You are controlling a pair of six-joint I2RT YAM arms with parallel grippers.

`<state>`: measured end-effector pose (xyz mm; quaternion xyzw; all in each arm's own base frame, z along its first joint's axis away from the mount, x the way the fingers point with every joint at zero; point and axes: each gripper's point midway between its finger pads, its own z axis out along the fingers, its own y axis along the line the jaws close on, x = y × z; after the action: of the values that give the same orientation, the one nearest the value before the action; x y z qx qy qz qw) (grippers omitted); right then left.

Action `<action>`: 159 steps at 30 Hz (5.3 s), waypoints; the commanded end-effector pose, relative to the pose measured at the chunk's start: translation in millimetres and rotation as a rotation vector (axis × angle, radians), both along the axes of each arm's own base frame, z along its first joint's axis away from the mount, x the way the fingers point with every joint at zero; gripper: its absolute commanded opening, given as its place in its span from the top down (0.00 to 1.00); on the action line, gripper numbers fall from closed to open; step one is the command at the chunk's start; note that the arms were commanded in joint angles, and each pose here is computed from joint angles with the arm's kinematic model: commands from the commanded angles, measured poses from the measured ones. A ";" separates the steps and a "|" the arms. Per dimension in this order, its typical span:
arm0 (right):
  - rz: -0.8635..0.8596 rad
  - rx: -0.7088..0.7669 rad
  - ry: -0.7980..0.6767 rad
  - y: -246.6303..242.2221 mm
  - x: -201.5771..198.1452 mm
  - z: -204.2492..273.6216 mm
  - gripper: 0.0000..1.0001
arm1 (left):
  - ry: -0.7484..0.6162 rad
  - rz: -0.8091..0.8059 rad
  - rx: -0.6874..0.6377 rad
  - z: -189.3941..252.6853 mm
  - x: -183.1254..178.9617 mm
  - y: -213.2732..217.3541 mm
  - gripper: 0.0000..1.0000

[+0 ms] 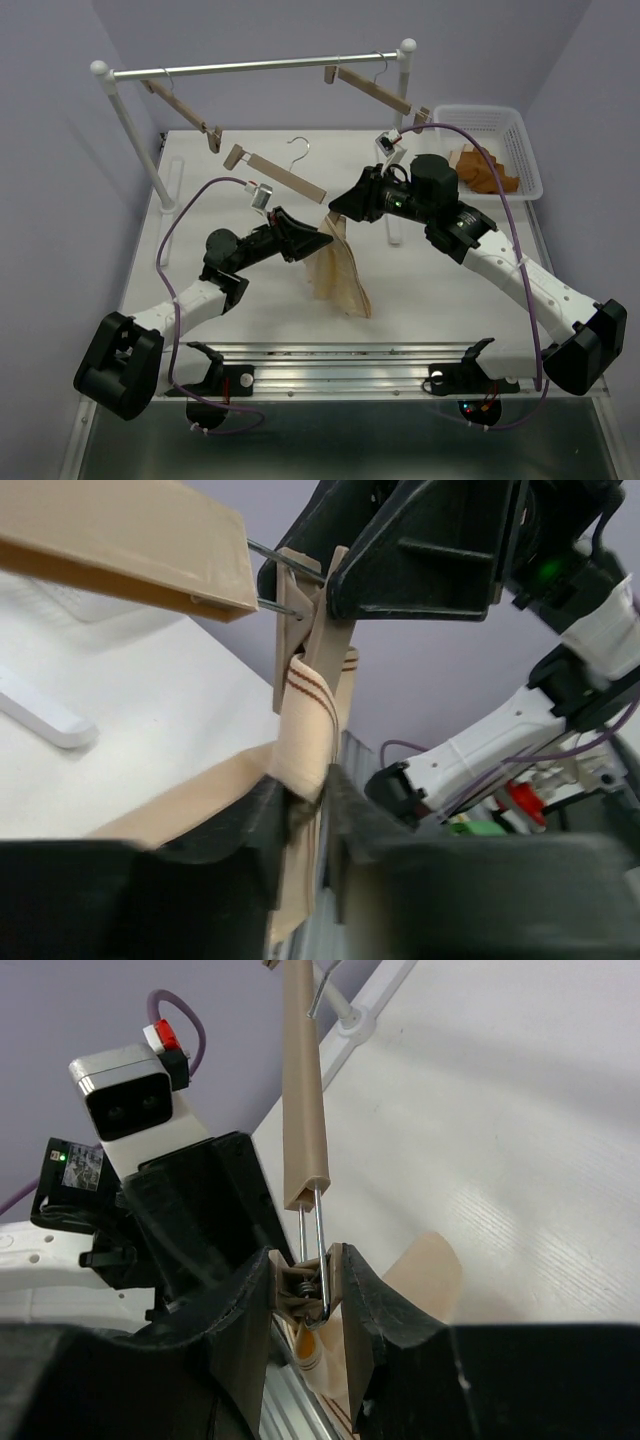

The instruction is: Remove the underwear clipped to the hanger

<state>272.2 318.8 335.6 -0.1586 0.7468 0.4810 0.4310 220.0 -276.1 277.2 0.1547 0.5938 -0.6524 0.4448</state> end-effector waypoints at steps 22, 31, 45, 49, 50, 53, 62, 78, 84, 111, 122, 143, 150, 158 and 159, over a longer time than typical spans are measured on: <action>-0.151 0.080 -0.292 -27.5 13.0 81.4 0.99 | 0.050 0.255 0.139 -22.8 17.5 26.8 1.00; -0.306 0.017 -0.479 -53.2 33.0 121.8 0.99 | 0.059 0.290 0.141 -19.0 14.4 34.3 1.00; -0.487 -0.174 -0.641 -68.7 83.6 157.9 0.99 | 0.079 0.364 0.132 -13.2 15.9 46.4 1.00; -0.516 -0.208 -0.665 -71.3 91.7 162.7 0.99 | 0.082 0.379 0.134 -12.6 18.2 48.0 1.00; -0.520 -0.203 -0.671 -71.6 91.9 165.7 0.99 | 0.082 0.381 0.138 -12.8 19.0 47.9 1.00; -0.557 -0.222 -0.670 -74.1 100.8 164.9 0.99 | 0.083 0.381 0.139 -11.8 19.6 47.6 1.00; -0.584 -0.293 -0.639 -65.5 126.7 143.2 0.99 | 0.082 0.390 0.134 -7.5 19.5 49.2 1.00; -0.507 -0.281 -0.620 -50.3 114.4 120.7 0.69 | 0.095 0.409 0.125 -4.0 19.1 52.9 1.00; -0.458 -0.232 -0.629 -53.3 92.5 133.3 0.10 | 0.100 0.408 0.117 -1.0 18.8 52.8 1.00; 0.516 -0.093 -0.648 1.9 -74.3 -26.6 0.00 | 0.045 0.354 0.035 49.7 4.3 50.7 1.00; 0.481 -0.124 -0.658 55.4 -53.3 -46.3 0.00 | 0.023 0.337 0.011 66.1 2.7 48.6 1.00; -1.028 -0.444 -0.414 -218.4 85.8 18.3 0.99 | 0.165 0.599 0.131 45.5 47.6 73.6 0.01; -1.277 -0.498 -0.547 -318.7 121.8 117.9 0.99 | 0.193 0.660 0.174 37.9 56.9 81.4 0.01; -1.291 -0.503 -0.632 -380.0 218.5 167.5 0.99 | 0.232 0.695 0.177 30.4 55.7 90.0 0.01; -1.291 -0.534 -0.588 -387.6 244.3 144.4 0.99 | 0.236 0.699 0.172 30.5 55.2 91.2 0.01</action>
<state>471.5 -56.1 485.0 0.1153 0.6338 -0.1283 0.7540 276.0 -193.7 276.9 -0.0897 0.7393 -0.4157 0.5221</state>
